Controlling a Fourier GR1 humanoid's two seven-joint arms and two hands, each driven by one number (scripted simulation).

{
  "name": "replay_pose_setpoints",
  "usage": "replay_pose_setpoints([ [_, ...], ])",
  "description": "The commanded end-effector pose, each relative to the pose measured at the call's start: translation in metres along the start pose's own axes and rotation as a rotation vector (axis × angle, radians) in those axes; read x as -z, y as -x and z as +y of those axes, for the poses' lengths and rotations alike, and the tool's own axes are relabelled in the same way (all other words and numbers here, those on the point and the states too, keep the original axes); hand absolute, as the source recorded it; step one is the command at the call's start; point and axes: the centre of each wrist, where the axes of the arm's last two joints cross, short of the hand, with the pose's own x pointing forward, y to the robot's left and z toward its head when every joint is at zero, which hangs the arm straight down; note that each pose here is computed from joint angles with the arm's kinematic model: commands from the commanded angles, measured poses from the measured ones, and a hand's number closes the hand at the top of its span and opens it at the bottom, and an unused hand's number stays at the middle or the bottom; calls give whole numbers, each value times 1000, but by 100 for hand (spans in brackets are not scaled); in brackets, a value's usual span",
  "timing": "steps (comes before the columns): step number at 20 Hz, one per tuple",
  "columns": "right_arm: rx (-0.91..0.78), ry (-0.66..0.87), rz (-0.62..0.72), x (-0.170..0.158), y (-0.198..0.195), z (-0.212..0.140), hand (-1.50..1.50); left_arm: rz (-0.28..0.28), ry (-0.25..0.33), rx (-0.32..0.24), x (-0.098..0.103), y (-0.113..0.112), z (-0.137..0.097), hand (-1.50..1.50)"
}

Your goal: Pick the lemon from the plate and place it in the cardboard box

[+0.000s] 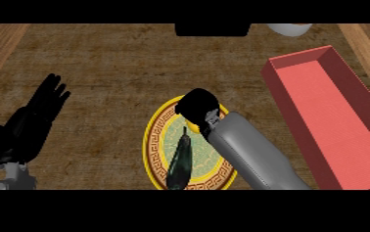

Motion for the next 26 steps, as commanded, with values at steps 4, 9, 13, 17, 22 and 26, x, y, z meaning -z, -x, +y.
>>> replay_pose_setpoints([
  [4,-28,65,-85,13,-1,20,150,-6,-4,17,-1,-13,-2,0],
  [9,-33,90,-112,-2,26,2,150,4,-21,2,9,-8,-6,0],
  [13,180,127,151,9,35,19,150,-10,-39,19,6,-14,22,0],
  [17,529,206,555,-3,81,31,150,17,-64,-6,-1,3,15,0],
  [22,612,362,793,-15,75,26,150,8,-9,8,-10,3,10,0],
  [26,583,492,800,-32,34,-4,150,11,-15,-1,-5,14,-4,0],
])
